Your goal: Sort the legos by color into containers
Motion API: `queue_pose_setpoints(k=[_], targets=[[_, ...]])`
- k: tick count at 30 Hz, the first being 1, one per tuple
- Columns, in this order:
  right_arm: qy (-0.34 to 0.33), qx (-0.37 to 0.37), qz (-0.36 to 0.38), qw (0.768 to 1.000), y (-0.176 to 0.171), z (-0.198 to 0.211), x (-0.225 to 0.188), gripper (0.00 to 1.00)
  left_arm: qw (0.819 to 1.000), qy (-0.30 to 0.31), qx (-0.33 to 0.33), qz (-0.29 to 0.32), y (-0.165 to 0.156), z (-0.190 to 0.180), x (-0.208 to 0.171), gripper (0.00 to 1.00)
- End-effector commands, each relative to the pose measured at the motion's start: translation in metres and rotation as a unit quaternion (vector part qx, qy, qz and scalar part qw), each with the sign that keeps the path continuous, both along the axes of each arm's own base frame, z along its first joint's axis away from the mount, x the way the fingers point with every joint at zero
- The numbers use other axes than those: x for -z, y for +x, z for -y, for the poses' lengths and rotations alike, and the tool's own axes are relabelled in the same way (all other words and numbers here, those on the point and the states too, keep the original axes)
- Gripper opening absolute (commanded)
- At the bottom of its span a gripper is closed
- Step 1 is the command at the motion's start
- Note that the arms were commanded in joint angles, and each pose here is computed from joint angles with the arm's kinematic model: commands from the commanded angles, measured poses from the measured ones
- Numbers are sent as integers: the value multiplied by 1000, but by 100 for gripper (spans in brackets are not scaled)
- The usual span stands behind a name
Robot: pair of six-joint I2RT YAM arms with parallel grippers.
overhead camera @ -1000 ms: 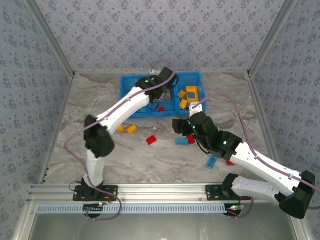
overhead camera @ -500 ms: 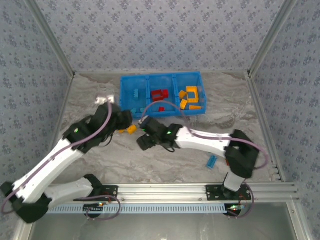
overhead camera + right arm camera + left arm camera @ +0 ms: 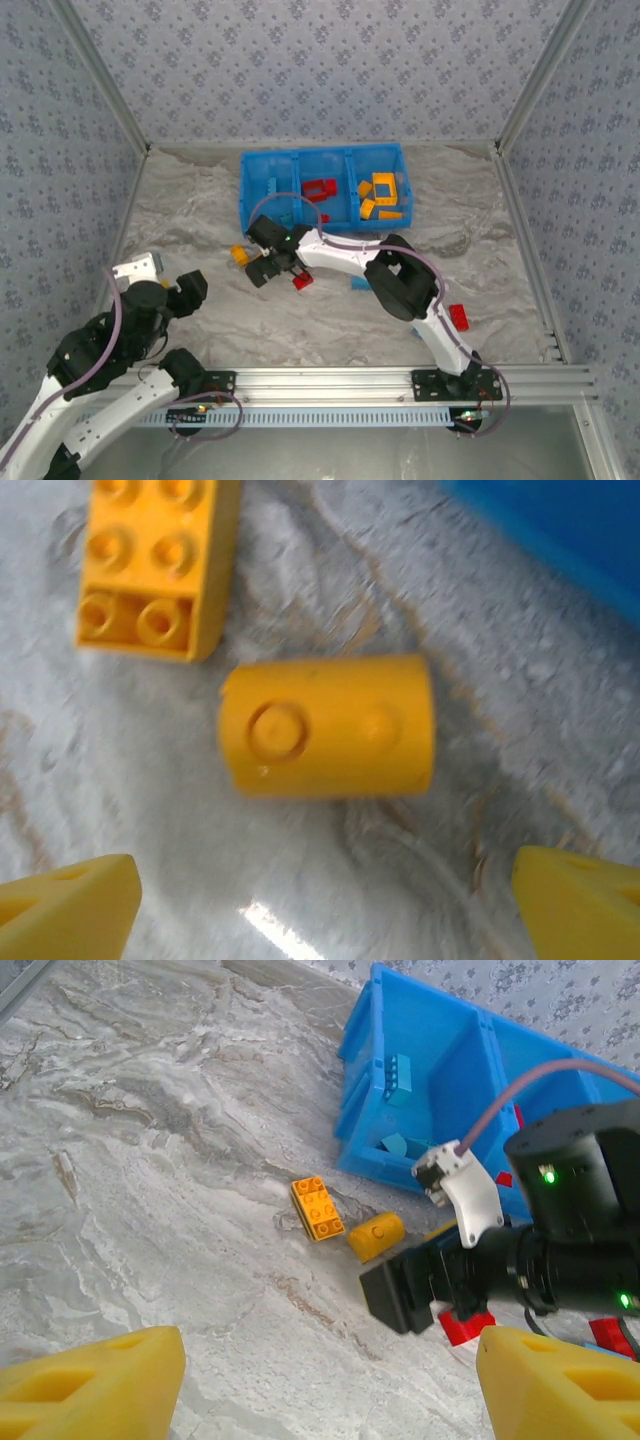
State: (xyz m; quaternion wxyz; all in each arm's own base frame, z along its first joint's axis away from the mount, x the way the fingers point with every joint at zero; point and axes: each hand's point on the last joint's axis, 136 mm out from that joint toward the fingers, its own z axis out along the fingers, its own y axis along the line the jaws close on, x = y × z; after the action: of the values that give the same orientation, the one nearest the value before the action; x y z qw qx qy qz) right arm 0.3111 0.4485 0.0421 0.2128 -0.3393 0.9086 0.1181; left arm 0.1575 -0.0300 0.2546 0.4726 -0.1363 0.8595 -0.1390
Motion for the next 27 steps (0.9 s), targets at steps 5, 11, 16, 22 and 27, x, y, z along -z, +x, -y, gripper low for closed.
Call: queue_pose_setpoints(k=[5, 11, 16, 22, 27], targets=[[-12, -25, -11, 1000, 15, -14, 13, 84, 1000, -1, -9, -2, -6, -8, 0, 77], [-14, -26, -21, 999, 20, -15, 17, 71, 1000, -7, -7, -4, -5, -5, 3, 77], [-6, -28, -17, 999, 16, -18, 8, 56, 1000, -8, -3, -3, -3, -3, 3, 77], [15, -13, 12, 1000, 4, 1, -29, 49, 999, -18, 42, -1, 2, 20, -3, 77], [38, 26, 36, 998, -6, 50, -72, 48, 989, -48, 138, -4, 14, 73, -12, 76]])
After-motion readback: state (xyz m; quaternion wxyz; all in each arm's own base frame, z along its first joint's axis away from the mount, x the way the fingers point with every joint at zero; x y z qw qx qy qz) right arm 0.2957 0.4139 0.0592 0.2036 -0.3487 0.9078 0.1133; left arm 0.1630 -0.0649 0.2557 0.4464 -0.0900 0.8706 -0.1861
